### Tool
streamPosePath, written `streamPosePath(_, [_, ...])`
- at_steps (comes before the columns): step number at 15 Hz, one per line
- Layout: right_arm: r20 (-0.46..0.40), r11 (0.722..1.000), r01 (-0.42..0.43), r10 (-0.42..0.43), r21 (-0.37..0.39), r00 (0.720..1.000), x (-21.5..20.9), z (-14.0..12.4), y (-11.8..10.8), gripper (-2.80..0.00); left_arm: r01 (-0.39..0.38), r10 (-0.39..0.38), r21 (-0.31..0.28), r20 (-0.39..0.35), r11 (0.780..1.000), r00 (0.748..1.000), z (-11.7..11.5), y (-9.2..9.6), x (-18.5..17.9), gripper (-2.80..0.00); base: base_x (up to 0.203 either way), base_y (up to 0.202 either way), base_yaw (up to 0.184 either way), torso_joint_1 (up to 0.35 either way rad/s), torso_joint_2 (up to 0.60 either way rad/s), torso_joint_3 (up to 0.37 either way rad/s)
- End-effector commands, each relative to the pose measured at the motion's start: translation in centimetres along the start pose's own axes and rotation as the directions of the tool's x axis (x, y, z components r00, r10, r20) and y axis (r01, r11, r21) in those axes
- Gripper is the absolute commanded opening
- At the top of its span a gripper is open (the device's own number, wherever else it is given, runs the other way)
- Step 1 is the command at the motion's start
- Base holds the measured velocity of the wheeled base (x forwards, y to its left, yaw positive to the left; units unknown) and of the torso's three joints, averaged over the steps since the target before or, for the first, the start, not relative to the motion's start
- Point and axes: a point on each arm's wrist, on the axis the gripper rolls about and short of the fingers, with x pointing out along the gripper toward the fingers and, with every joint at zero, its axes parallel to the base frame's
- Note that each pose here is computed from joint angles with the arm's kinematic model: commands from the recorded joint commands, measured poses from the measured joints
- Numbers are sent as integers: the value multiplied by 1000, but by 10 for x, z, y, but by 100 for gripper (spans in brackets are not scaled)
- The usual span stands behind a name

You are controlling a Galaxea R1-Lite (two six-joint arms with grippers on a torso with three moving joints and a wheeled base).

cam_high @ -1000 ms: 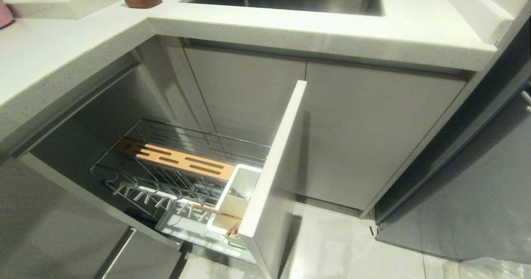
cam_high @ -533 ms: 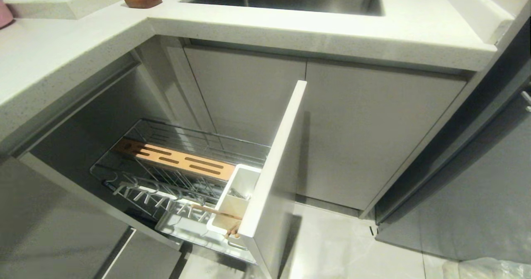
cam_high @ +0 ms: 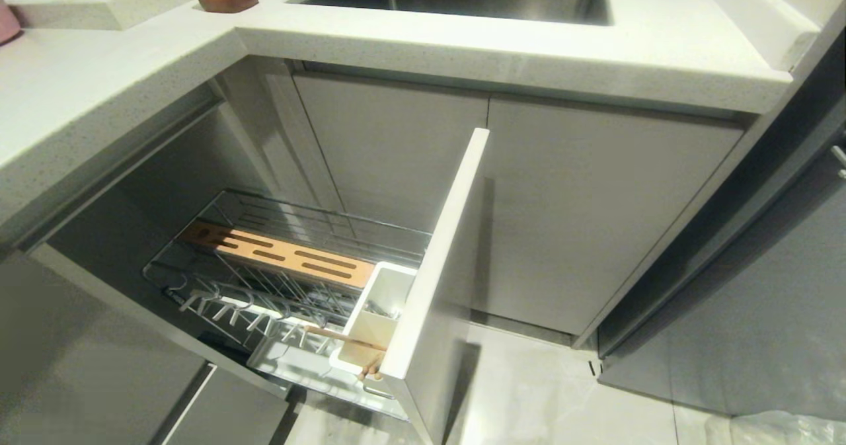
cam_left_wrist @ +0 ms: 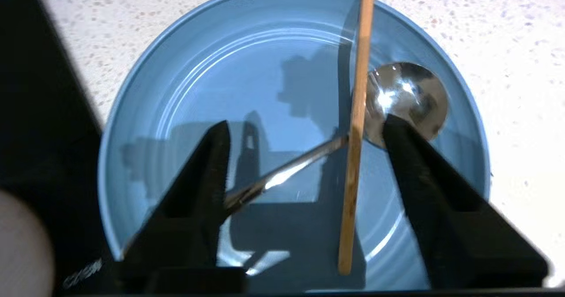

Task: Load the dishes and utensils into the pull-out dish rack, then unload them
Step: Pick up the chopsticks and place it in the cupboard

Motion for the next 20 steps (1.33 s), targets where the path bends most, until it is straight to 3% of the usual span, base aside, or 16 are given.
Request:
streamPosePath(1, [-1, 1000, 0, 0, 0, 1000, 0, 0, 0, -280, -3, 3, -9, -41, 1000, 999, 0, 3, 20, 0, 0, 0, 0, 0, 0, 0])
streamPosePath(6, [-1, 1000, 0, 0, 0, 1000, 0, 0, 0, -280, 3, -4, -13, -39, 1000, 999, 4, 4, 40, 0, 0, 0, 0, 0, 0, 0])
streamPosePath(20, [-1, 1000, 0, 0, 0, 1000, 0, 0, 0, -280, 35, -35, -2, -46, 999, 998, 5, 4, 55, 0, 0, 0, 0, 0, 0, 0])
